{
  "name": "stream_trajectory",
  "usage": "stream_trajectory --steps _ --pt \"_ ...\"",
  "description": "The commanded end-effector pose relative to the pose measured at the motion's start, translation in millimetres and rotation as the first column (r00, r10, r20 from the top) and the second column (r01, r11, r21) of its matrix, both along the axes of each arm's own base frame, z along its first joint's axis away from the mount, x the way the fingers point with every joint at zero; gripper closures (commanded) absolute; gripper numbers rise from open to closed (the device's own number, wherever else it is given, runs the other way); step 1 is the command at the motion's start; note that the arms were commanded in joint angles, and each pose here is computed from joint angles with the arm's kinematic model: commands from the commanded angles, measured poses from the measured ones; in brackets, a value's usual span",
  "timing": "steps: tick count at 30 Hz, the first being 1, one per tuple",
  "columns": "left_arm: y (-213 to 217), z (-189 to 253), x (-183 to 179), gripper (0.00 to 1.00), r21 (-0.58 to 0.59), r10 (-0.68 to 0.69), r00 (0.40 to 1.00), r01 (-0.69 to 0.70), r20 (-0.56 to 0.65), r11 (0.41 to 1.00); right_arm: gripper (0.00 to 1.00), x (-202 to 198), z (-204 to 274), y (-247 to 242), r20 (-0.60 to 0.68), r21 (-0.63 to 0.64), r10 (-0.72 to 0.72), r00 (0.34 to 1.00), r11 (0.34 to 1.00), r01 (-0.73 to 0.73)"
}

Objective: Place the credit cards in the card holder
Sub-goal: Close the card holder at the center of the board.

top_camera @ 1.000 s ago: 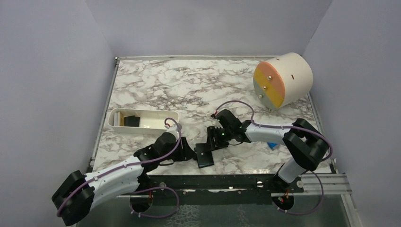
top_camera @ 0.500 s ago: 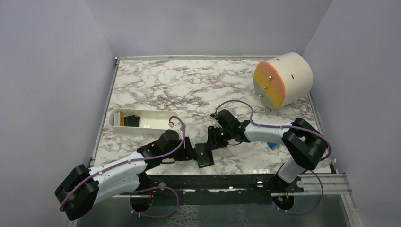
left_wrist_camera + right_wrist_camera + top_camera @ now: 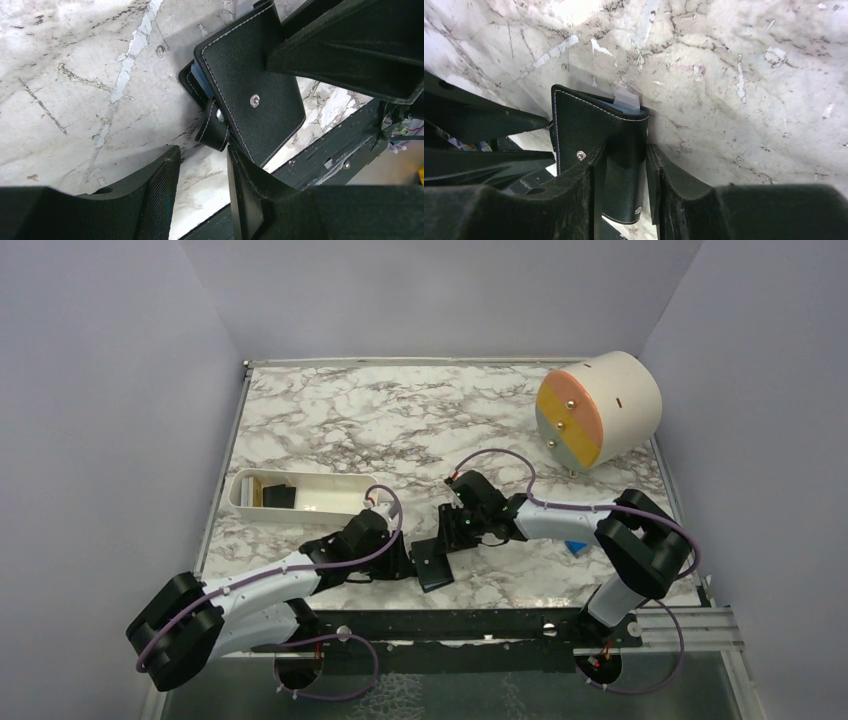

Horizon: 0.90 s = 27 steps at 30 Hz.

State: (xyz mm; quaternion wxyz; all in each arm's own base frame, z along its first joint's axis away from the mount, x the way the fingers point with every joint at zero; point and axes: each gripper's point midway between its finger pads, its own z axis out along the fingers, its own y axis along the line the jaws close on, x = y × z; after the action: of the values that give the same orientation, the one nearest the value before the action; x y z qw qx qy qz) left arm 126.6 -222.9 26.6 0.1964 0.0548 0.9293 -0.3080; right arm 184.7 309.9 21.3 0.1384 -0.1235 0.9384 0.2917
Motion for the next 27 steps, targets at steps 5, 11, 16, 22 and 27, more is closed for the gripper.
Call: stream_trajectory --steps 5,11,16,22,27 --pt "-8.0 -6.6 -3.3 0.53 -0.004 -0.074 0.997 0.074 -0.004 0.997 0.65 10.7 -33.7 -35.0 0.058 -0.191 -0.051 0.997 0.98 0.061" --pt "-0.6 -16.2 -1.1 0.59 0.057 -0.031 0.999 0.033 -0.033 0.998 0.66 8.8 -33.0 -37.4 0.062 -0.187 -0.051 0.997 0.98 0.062" --pt "15.3 -15.3 3.4 0.69 0.092 0.058 0.998 -0.057 -0.006 0.994 0.66 7.6 -35.0 -42.5 0.065 -0.2 -0.057 0.996 0.977 0.069" --pt "25.0 -11.8 3.8 0.75 0.103 0.1 0.995 -0.101 0.012 0.989 0.66 8.4 -34.3 -46.3 0.077 -0.215 -0.058 0.995 0.974 0.074" --pt "21.1 -8.2 2.6 0.76 0.064 0.094 0.995 -0.095 0.017 0.993 0.66 6.7 -34.0 -45.6 0.072 -0.205 -0.061 0.996 0.976 0.074"
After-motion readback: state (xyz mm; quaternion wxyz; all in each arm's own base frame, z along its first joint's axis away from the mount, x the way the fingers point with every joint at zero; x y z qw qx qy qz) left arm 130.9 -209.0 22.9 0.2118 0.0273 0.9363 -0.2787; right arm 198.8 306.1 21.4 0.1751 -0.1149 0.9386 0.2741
